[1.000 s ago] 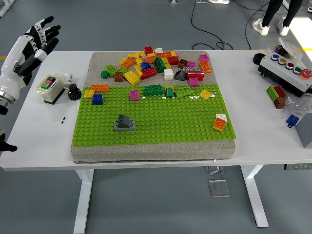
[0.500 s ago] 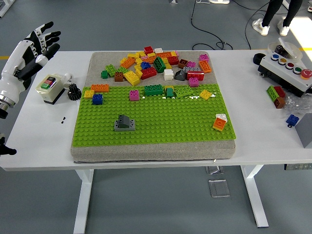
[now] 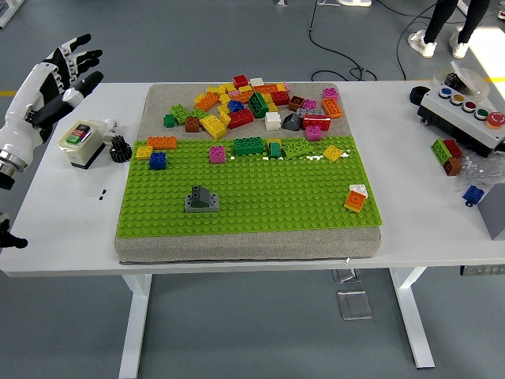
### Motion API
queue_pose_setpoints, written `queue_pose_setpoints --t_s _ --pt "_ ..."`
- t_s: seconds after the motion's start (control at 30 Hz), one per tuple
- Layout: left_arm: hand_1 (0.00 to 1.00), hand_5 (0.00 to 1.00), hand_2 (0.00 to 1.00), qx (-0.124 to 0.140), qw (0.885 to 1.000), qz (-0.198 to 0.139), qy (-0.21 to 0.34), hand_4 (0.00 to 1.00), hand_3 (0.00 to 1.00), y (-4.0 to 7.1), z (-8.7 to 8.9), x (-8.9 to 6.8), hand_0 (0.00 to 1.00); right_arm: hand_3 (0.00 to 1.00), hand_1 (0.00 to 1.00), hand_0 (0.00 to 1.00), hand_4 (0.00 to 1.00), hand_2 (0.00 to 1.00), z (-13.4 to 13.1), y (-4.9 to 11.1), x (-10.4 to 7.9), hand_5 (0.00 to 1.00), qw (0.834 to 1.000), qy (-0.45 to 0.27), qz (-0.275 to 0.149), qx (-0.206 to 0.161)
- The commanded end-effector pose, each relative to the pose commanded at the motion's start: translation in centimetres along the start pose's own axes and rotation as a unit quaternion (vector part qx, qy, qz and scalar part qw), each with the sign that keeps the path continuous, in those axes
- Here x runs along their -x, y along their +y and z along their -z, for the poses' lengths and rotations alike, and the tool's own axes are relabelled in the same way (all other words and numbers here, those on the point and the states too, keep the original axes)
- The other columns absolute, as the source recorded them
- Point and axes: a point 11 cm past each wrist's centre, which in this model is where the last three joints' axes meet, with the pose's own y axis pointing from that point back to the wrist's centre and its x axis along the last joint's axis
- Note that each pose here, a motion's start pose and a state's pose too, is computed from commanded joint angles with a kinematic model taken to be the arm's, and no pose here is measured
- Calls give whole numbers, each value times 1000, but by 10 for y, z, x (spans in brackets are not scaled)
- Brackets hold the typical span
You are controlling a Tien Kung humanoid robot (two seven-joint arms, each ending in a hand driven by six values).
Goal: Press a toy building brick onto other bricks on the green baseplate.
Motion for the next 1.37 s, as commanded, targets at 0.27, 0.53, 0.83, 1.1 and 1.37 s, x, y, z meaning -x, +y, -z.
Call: queue_pose_setpoints --t_s 0.27,0.53,0.83,1.1,1.37 --pt "858 680 844 0 1000 7 2 998 897 -5 -2 0 924 638 684 755 892 724 0 0 -4 472 1000 -7 -3 -1" --pt "860 677 846 -1 1000 10 2 998 905 -10 -3 -2 924 637 683 757 890 724 0 0 -8 469 1000 -13 -6 -2" --pt "860 660 849 -3 1000 10 2 998 908 -13 -3 -6 927 636 683 757 888 724 0 1 -11 468 1000 -20 -9 -2" --pt "861 651 849 -10 1000 13 4 998 911 -14 1 -7 928 636 682 757 888 724 0 1 -14 468 1000 -27 -13 -3" --pt "863 644 849 -11 1000 13 6 998 906 -15 1 -7 929 636 682 756 888 724 -1 1 -13 467 999 -37 -14 -4"
